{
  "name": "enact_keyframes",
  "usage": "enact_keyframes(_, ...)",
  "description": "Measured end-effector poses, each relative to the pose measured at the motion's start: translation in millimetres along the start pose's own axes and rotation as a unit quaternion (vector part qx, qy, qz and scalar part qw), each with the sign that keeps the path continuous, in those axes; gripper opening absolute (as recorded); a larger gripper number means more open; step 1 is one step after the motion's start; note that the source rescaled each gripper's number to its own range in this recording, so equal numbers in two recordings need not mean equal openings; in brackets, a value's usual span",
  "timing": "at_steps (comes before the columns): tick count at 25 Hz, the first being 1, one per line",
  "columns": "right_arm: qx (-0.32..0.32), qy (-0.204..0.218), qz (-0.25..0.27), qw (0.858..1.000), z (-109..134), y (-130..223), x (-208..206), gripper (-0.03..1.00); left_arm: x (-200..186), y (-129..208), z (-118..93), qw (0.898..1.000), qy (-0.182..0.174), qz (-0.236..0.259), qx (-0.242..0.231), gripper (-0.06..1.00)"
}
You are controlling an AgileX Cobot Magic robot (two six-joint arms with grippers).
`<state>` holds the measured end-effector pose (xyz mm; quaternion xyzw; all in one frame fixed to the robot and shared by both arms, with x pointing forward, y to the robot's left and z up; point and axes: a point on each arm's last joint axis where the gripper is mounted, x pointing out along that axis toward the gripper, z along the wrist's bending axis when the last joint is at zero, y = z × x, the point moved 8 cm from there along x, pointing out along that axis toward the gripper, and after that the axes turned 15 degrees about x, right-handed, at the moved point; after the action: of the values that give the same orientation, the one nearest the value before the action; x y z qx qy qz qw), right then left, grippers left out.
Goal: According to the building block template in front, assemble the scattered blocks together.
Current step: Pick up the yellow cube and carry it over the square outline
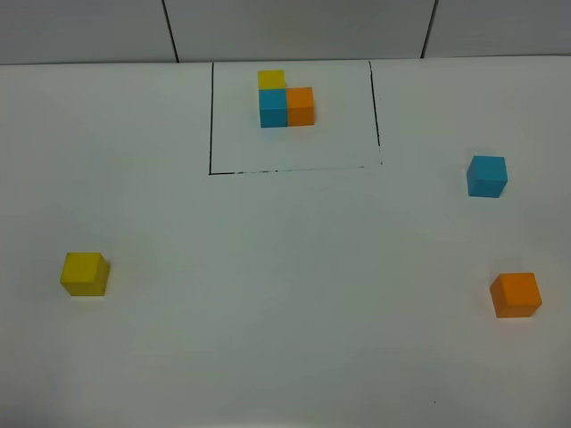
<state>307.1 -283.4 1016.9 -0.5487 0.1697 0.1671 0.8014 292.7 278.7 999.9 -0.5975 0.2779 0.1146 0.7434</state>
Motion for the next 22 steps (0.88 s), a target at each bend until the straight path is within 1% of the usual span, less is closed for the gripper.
enact_keyframes(22, -0.001, 0.0, 0.0, 1.0, 0.0, 0.0, 0.0, 0.75, 0.0, 0.0, 0.0, 1.0, 0.0, 0.0, 0.0, 0.68)
